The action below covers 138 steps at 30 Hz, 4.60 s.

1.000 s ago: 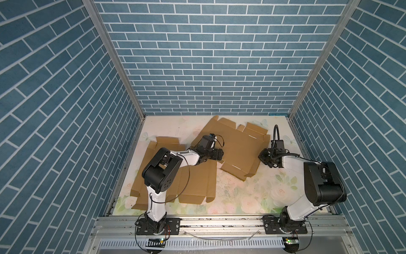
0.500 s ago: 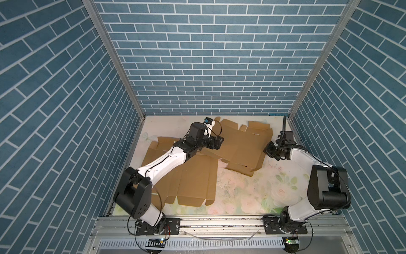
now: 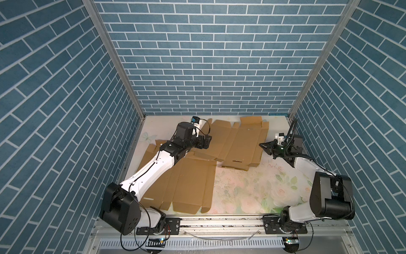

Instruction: Fold the paper box

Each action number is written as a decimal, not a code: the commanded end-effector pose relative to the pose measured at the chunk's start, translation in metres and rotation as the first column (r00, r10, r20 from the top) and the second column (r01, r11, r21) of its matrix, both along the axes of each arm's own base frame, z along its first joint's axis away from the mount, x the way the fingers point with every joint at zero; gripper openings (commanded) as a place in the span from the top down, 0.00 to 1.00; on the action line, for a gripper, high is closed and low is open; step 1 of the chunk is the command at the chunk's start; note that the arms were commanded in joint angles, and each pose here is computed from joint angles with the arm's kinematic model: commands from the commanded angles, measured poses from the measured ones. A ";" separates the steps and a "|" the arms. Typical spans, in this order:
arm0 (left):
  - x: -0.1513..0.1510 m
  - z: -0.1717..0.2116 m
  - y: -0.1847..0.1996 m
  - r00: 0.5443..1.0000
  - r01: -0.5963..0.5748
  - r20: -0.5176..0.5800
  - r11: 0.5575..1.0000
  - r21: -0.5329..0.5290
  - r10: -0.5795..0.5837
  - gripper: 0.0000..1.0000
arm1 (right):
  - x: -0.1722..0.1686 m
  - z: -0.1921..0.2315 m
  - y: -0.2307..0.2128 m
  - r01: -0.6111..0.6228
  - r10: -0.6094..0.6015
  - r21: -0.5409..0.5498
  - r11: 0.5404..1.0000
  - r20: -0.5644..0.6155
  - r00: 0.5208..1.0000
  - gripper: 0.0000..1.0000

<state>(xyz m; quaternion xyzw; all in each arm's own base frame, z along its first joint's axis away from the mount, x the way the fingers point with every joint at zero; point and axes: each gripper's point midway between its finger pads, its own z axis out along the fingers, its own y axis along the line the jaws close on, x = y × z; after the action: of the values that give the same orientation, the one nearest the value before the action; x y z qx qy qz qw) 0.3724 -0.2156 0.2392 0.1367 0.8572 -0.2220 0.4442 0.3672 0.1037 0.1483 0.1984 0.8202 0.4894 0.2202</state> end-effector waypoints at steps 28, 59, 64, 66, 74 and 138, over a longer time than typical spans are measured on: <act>-0.098 -0.184 0.058 0.836 -0.266 -0.486 0.963 0.052 0.257 0.38 | 0.045 0.092 -0.012 -0.039 0.080 -0.227 0.973 0.172 0.982 1.00; 0.025 -0.234 0.135 0.737 -0.501 -0.440 0.852 0.153 0.513 0.46 | -0.020 0.252 0.009 -0.199 0.127 0.088 0.976 0.514 0.848 1.00; 0.025 -0.235 0.134 0.738 -0.499 -0.442 0.853 0.151 0.510 0.46 | -0.032 0.282 0.024 -0.289 0.148 0.163 0.943 0.573 0.806 1.00; 0.026 -0.231 0.133 0.743 -0.500 -0.435 0.854 0.143 0.508 0.46 | -0.037 0.281 0.028 -0.314 0.150 0.201 0.928 0.570 0.808 1.00; 0.034 -0.208 0.132 0.762 -0.508 -0.403 0.854 0.113 0.507 0.44 | -0.055 0.199 0.047 -0.326 0.170 0.380 0.866 0.389 0.905 1.00; -0.030 -0.033 -0.017 0.971 0.149 -0.181 0.987 -0.053 -0.156 0.33 | 0.014 0.019 0.037 -0.061 0.746 -0.998 0.010 -0.034 0.665 1.00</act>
<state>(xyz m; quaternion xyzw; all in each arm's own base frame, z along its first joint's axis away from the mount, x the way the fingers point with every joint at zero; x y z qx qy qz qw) 0.3412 -0.2464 0.1957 0.1723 0.8770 -0.2919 0.3405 0.3890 0.1346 0.1593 -0.3381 0.8781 -0.0816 0.3285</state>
